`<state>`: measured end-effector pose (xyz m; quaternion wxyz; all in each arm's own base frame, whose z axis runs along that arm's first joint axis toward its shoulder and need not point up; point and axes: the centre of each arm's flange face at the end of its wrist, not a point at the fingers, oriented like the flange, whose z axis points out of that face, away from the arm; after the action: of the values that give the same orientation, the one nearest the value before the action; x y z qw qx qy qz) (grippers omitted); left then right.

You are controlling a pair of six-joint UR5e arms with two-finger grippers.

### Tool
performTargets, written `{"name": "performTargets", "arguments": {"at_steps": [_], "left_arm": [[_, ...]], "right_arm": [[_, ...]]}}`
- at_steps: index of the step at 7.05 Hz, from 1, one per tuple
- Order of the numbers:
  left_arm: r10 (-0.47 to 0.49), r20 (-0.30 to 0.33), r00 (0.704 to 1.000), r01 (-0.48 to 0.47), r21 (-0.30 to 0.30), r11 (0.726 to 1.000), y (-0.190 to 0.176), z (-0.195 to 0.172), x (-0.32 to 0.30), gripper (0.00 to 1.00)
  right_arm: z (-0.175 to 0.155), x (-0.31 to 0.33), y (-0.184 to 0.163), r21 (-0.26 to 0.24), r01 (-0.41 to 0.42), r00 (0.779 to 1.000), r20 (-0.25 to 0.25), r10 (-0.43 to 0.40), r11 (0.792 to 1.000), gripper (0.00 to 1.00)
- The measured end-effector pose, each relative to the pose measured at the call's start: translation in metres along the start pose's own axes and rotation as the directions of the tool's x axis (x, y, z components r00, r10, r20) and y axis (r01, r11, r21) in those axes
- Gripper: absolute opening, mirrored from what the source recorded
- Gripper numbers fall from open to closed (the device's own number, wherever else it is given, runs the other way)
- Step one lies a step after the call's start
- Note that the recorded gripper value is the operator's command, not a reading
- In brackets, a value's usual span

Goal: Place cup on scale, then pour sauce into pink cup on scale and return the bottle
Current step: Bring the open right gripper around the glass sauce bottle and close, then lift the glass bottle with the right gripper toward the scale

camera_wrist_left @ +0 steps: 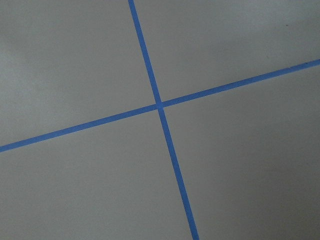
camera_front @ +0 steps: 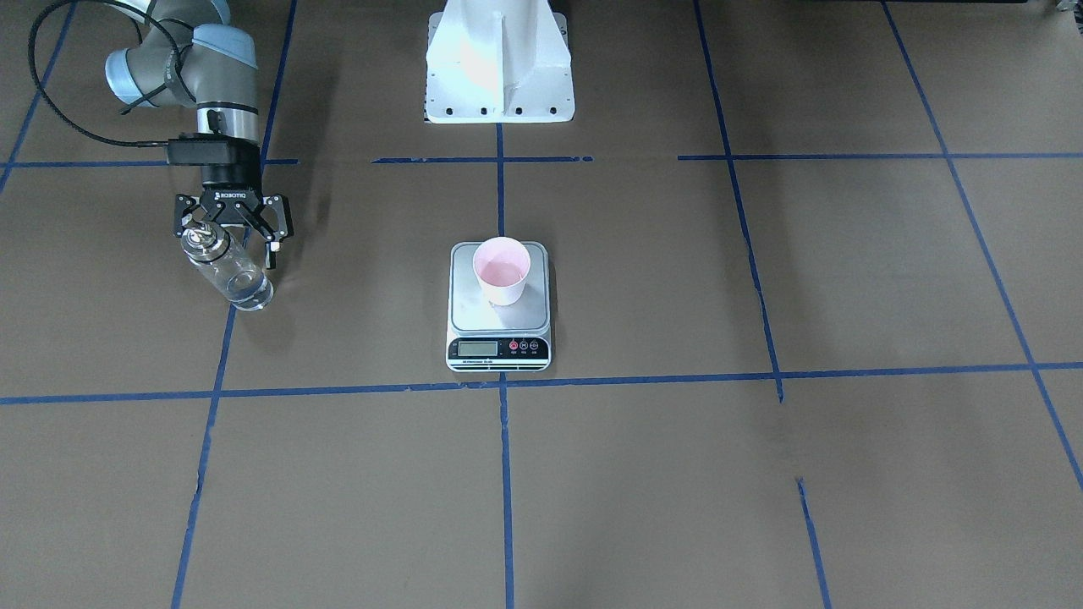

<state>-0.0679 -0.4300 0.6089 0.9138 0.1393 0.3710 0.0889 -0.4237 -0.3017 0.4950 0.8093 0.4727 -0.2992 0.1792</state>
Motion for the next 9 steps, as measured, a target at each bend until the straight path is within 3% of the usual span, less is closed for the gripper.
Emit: {"name": "performTargets", "arguments": {"at_steps": [4,5,6,7,8,9], "left_arm": [[0.000,0.000,1.000,0.000,0.001,1.000,-0.0004,-0.0006,0.0006,1.00],[0.001,0.000,1.000,-0.001,0.001,1.000,-0.0004,-0.0006,0.0006,1.00],[0.002,0.000,1.000,-0.002,0.002,1.000,-0.0008,-0.0009,0.0009,1.00],[0.003,0.000,1.000,-0.003,0.003,1.000,-0.0011,-0.0012,0.0011,1.00],[0.003,0.000,1.000,-0.003,0.003,1.000,-0.0012,-0.0014,0.0013,1.00],[0.004,0.001,1.000,-0.004,0.004,1.000,-0.0012,-0.0018,0.0017,1.00]], "right_arm": [[0.0149,0.0008,-0.0004,0.014,0.004,1.000,-0.019,-0.004,1.000,0.99],[0.0162,0.0017,-0.0004,0.015,0.005,1.000,-0.022,-0.005,1.000,0.92],[0.0171,0.0020,0.0002,0.015,0.006,1.000,-0.024,-0.006,1.000,0.81],[0.0174,0.0016,0.0002,0.016,0.004,1.000,-0.023,-0.003,1.000,0.51],[0.0172,0.0003,-0.0006,0.017,-0.003,1.000,-0.019,0.004,1.000,0.14],[0.0169,-0.0012,-0.0015,0.019,-0.012,1.000,-0.013,0.012,1.000,0.00]]}}
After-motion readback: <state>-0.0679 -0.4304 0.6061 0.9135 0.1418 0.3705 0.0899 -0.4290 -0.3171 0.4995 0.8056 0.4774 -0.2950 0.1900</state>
